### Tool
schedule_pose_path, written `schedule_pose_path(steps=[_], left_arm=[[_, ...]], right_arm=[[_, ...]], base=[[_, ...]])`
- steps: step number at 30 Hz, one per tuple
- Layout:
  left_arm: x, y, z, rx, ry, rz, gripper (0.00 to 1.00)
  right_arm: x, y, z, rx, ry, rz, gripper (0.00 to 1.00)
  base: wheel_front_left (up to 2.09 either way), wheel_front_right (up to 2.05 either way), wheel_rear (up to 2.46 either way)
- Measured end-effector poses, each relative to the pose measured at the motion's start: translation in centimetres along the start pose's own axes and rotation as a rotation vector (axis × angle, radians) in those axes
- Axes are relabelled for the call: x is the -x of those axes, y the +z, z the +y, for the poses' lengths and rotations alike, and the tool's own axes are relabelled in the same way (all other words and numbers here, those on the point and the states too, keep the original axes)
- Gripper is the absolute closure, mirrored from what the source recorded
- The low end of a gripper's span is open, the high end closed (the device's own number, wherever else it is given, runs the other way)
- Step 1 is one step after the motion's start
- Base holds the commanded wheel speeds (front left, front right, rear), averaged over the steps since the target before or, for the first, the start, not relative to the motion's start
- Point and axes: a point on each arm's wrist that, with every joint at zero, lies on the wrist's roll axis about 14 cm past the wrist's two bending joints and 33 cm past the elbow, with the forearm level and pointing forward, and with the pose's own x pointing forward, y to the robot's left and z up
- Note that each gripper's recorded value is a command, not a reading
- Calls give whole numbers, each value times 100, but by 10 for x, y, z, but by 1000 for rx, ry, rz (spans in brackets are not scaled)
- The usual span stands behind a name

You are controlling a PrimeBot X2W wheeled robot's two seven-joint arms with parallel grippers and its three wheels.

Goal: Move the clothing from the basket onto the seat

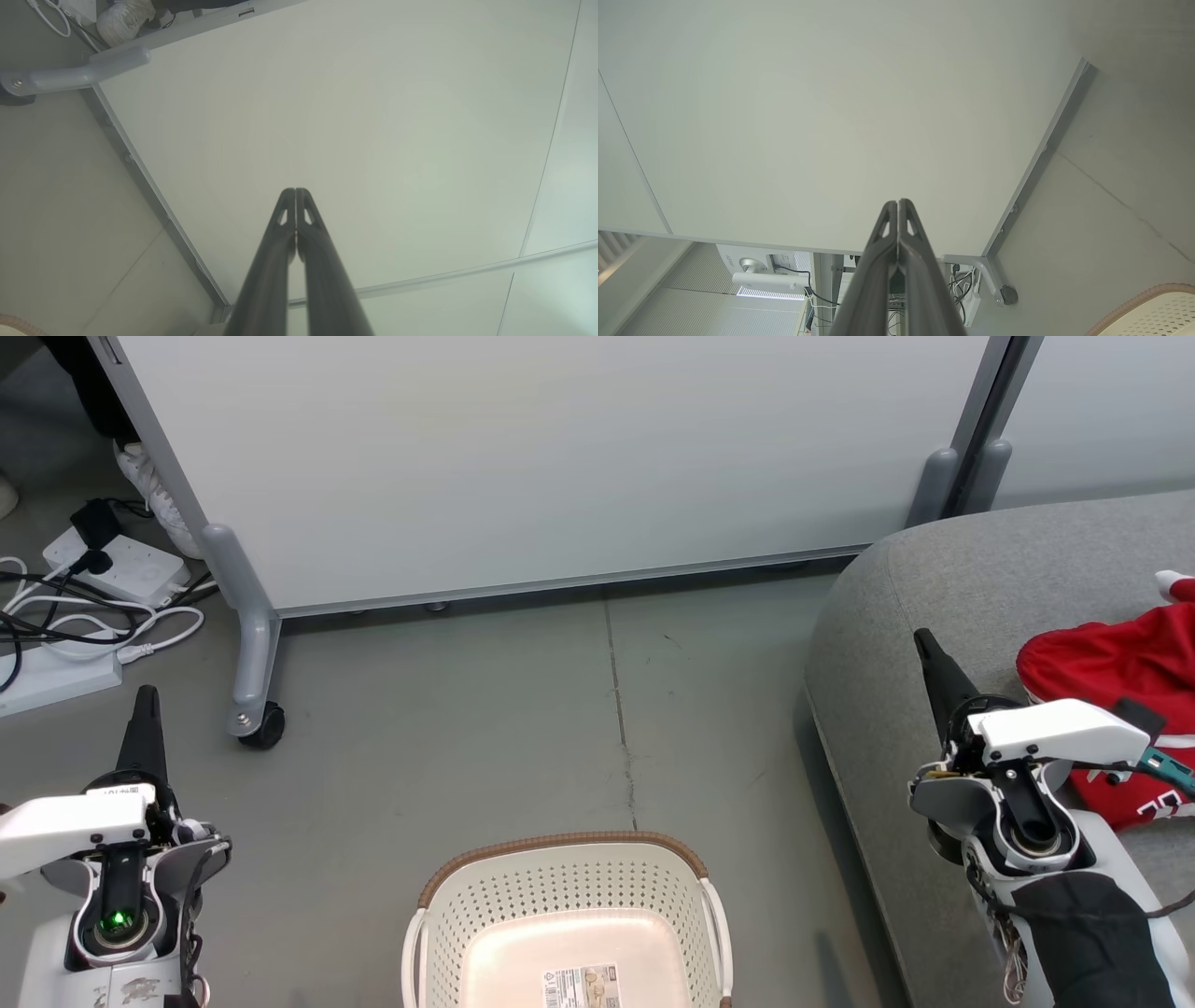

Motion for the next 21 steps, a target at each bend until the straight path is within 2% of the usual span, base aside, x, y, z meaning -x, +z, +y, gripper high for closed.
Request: schedule_pose_path(steps=[21], left_arm=[[-9,4,-12,169,-49,-16,100]], right_arm=[[-10,4,9,-137,8,-6,100]], base=[[0,0,0]])
